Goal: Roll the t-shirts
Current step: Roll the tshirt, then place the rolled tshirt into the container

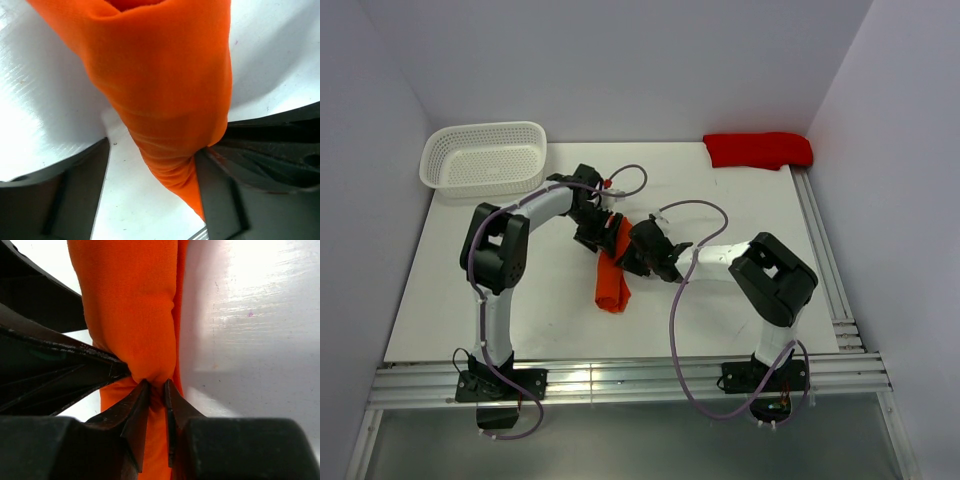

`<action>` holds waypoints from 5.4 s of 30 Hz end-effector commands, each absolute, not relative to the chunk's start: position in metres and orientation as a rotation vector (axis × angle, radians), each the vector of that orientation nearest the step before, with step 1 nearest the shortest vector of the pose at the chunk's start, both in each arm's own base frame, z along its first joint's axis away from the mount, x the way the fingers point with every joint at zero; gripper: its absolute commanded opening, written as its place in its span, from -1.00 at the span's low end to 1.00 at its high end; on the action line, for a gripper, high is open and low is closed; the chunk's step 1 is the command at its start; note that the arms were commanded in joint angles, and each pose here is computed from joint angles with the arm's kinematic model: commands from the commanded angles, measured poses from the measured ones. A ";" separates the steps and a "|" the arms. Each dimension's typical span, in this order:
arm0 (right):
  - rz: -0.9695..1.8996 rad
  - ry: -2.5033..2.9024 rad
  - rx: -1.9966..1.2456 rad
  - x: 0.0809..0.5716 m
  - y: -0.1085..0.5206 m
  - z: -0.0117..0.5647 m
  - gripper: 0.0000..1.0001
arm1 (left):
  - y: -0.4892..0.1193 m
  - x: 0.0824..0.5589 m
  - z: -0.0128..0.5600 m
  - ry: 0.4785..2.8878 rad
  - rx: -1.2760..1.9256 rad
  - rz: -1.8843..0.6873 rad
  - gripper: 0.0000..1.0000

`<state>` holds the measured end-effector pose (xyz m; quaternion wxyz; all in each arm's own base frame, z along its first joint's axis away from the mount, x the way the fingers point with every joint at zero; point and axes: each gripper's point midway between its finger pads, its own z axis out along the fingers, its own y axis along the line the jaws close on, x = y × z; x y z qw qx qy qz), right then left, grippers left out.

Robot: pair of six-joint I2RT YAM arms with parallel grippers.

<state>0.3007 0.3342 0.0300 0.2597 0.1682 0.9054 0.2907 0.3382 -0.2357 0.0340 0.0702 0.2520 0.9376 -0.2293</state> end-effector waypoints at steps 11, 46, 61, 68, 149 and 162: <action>0.598 2.530 0.514 0.291 0.304 -0.003 -0.72 | -0.238 0.337 0.059 2.658 0.725 -1.082 0.65; 0.675 2.369 0.510 0.293 0.284 0.089 0.08 | -0.250 0.365 0.030 2.683 0.505 -1.069 -0.99; 0.643 2.196 0.549 0.285 0.235 0.166 0.15 | -0.211 0.504 0.231 2.164 0.401 -1.020 -0.99; 0.618 2.215 0.549 0.285 0.233 0.156 0.14 | -0.154 0.566 0.316 1.895 0.214 -1.008 -0.99; 0.445 2.510 0.492 0.293 0.259 0.073 0.09 | 0.109 0.721 0.125 1.496 -1.139 -0.884 -0.99; 0.451 2.511 0.484 0.288 0.256 0.076 0.09 | 0.117 0.710 0.114 1.519 -1.252 -0.810 0.13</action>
